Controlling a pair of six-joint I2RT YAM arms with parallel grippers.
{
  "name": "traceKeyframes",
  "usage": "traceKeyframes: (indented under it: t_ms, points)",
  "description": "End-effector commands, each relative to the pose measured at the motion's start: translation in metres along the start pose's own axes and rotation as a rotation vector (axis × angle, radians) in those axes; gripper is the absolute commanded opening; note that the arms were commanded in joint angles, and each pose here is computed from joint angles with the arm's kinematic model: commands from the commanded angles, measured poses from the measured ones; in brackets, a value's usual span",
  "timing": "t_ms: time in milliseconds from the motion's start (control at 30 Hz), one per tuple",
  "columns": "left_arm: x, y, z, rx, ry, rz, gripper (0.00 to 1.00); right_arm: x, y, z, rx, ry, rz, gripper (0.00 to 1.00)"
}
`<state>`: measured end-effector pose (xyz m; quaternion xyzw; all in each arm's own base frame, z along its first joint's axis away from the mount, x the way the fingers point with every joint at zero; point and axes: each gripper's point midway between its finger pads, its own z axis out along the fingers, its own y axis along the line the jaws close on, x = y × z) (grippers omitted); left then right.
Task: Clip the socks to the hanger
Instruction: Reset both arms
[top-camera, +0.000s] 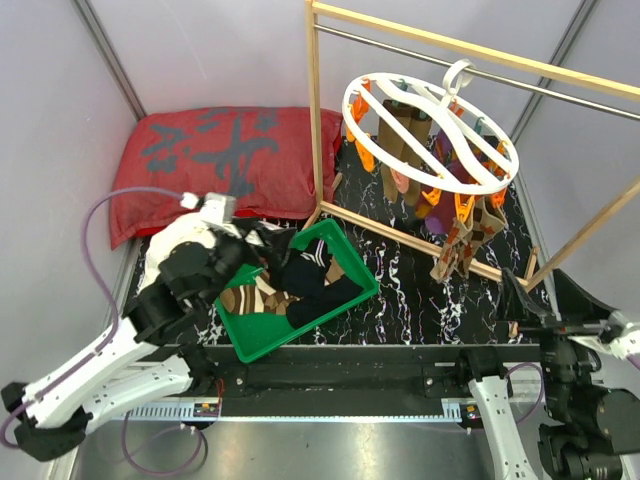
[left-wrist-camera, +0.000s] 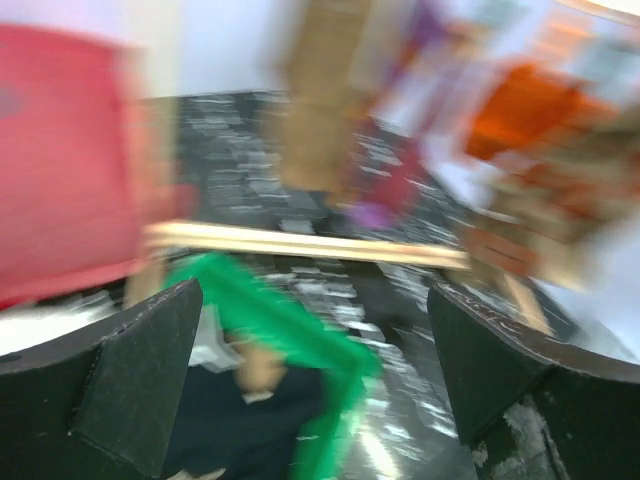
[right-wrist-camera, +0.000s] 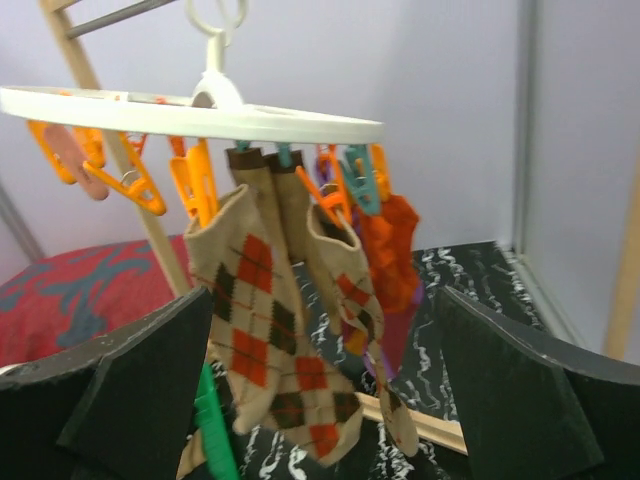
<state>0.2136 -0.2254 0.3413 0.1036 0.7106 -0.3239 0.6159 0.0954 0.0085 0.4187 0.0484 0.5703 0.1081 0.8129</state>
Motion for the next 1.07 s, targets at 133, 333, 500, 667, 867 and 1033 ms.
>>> traceKeyframes:
  t_ms: [133, 333, 500, 667, 867, 1033]
  points:
    - [0.007, 0.114, -0.083, -0.442, -0.075, -0.033, 0.99, 0.012, -0.039, -0.027, 0.184, 0.03, -0.072, 1.0]
    - [0.003, 0.143, -0.149, -0.506, -0.218, -0.102, 0.99, 0.018, -0.035, -0.037, 0.159, 0.078, -0.085, 1.0]
    - [-0.007, 0.149, -0.179, -0.494, -0.285, -0.114, 0.99, 0.014, -0.03, -0.044, 0.137, 0.081, -0.071, 1.0]
    - [-0.01, 0.149, -0.185, -0.494, -0.292, -0.122, 0.99, 0.007, -0.027, -0.046, 0.127, 0.064, -0.049, 1.0]
    - [-0.014, 0.148, -0.187, -0.486, -0.299, -0.119, 0.99, 0.006, -0.028, -0.048, 0.137, 0.067, -0.044, 1.0]
    - [-0.013, 0.147, -0.191, -0.467, -0.314, -0.133, 0.99, 0.008, -0.025, -0.051, 0.12, 0.073, -0.042, 1.0]
